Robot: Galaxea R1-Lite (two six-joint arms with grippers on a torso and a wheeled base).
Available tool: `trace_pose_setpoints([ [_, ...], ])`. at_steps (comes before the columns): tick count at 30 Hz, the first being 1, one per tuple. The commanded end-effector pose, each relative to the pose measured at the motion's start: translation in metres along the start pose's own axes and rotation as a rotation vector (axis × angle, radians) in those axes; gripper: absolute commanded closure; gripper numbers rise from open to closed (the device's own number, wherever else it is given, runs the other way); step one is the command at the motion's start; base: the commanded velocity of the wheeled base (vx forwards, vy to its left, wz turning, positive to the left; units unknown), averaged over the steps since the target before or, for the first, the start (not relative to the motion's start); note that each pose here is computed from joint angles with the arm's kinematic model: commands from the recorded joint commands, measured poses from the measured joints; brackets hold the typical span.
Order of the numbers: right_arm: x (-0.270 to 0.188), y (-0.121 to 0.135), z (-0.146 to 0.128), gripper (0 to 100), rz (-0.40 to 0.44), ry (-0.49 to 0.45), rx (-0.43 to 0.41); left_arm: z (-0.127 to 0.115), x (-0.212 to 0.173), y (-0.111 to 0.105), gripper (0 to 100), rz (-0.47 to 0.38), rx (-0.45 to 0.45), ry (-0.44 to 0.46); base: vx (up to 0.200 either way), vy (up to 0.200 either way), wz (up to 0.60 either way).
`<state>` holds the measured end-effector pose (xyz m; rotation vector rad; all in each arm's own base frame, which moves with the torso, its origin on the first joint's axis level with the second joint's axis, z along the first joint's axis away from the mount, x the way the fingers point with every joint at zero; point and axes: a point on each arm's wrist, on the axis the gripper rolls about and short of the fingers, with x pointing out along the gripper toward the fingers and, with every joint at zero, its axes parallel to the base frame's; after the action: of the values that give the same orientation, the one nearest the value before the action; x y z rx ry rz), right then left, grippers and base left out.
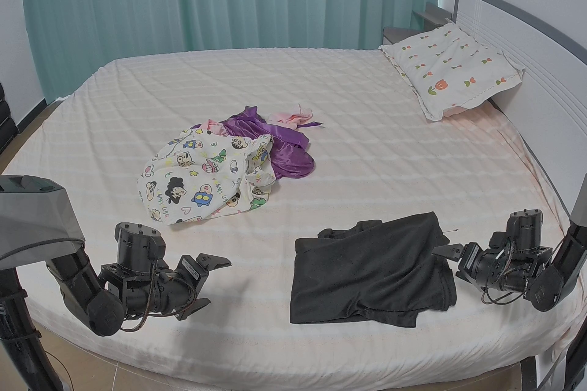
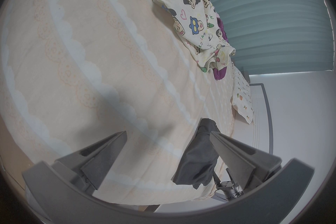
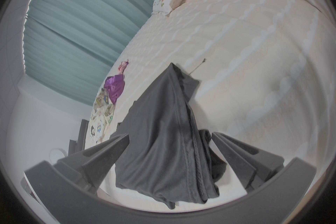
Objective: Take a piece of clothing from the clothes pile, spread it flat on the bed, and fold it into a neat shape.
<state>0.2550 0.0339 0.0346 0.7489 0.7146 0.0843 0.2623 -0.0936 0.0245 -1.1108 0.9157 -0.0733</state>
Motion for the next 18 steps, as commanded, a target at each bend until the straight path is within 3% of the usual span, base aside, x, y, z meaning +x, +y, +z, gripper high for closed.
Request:
trace_pose_setpoints([
  [1,-0.005,-0.001,-0.007,0,-0.006,0.022,-0.017,-0.001,0.0,0.0,0,0.001,0.002,0.003,-0.2,0.0,0.0],
  [8,0.001,-0.001,-0.012,0,-0.009,0.046,-0.035,-0.001,0.001,0.0,0,0.003,0.002,0.003,-0.029,0.0,0.0],
  [18,0.02,-0.003,-0.012,0,0.035,0.01,-0.054,0.0,0.001,0.001,0,0.004,0.001,0.003,0.0,0.0,0.0],
])
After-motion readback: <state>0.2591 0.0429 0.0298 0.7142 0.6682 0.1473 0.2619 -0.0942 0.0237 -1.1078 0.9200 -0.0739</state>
